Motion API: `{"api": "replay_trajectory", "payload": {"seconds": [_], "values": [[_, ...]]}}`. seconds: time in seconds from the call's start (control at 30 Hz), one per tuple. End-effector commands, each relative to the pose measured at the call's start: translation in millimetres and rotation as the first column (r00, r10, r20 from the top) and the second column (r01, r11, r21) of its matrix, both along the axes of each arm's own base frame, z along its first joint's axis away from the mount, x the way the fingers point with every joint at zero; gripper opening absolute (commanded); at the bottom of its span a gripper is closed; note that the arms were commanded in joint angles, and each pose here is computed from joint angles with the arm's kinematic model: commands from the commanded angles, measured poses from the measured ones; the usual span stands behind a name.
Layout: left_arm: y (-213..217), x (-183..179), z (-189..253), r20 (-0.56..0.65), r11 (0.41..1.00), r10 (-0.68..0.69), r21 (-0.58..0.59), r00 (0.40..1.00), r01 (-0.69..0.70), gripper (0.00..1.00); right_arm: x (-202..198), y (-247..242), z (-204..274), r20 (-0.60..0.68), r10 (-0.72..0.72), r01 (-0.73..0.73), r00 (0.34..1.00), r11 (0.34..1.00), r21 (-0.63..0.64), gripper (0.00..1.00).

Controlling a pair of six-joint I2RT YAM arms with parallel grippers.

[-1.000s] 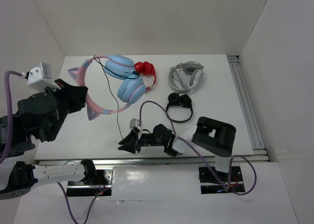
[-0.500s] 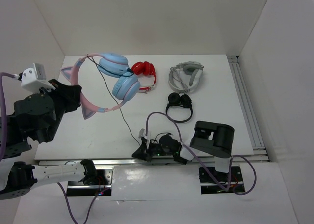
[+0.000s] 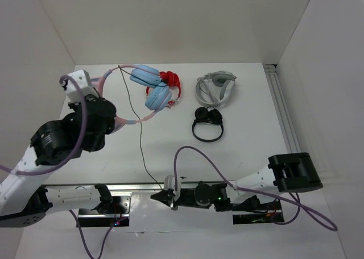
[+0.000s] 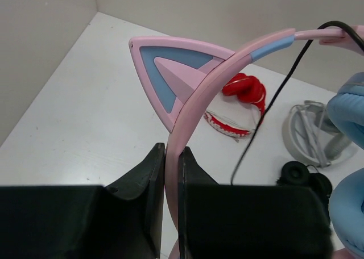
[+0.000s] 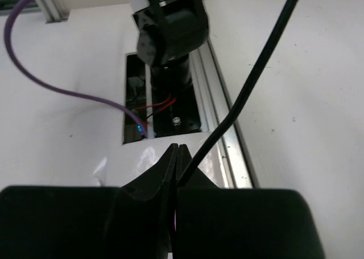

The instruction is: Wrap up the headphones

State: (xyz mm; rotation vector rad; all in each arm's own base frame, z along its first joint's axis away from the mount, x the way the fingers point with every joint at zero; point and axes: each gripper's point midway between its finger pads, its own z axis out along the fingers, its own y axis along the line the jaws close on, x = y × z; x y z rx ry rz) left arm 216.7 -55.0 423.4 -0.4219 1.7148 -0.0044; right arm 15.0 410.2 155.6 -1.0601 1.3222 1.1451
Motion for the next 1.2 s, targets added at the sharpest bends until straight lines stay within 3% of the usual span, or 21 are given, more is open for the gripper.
{"api": "replay_trajectory", "payload": {"seconds": [0.0,0.13,0.33,0.43,0.6,0.83,1.0,1.17], "values": [[1,19,10,0.065,0.987,0.116,-0.116,0.991,-0.108,0.0,-1,-10,2,0.106,-0.112,0.123,0.988,0.988,-0.096,0.0],[-2,38,-17,0.006,0.992,0.121,-0.04,0.993,-0.121,0.0,-43,-22,18,0.167,-0.07,0.088,0.983,0.991,-0.103,0.0],[-7,45,-46,-0.044,0.991,0.129,0.036,0.991,-0.127,0.0,-63,-31,39,0.262,-0.108,0.149,0.959,0.979,-0.142,0.0],[-20,51,-60,-0.096,0.994,0.075,0.08,0.993,-0.068,0.0,-63,-32,55,0.315,-0.141,0.195,0.939,0.97,-0.147,0.0],[-32,55,-72,-0.148,0.986,-0.004,0.164,0.989,0.029,0.0,-42,-46,78,0.404,-0.206,0.29,0.891,0.944,-0.159,0.0],[-36,59,-101,-0.242,0.947,-0.024,0.305,0.97,0.1,0.0,-8,-66,149,0.47,-0.267,0.348,0.842,0.933,-0.093,0.0],[-39,59,-123,-0.286,0.932,-0.037,0.337,0.957,0.137,0.0,3,-76,197,0.468,-0.25,0.309,0.848,0.95,-0.053,0.0],[-52,58,-142,-0.326,0.922,-0.094,0.327,0.941,0.206,0.0,23,-79,232,0.518,-0.297,0.369,0.802,0.929,-0.038,0.0]]}}
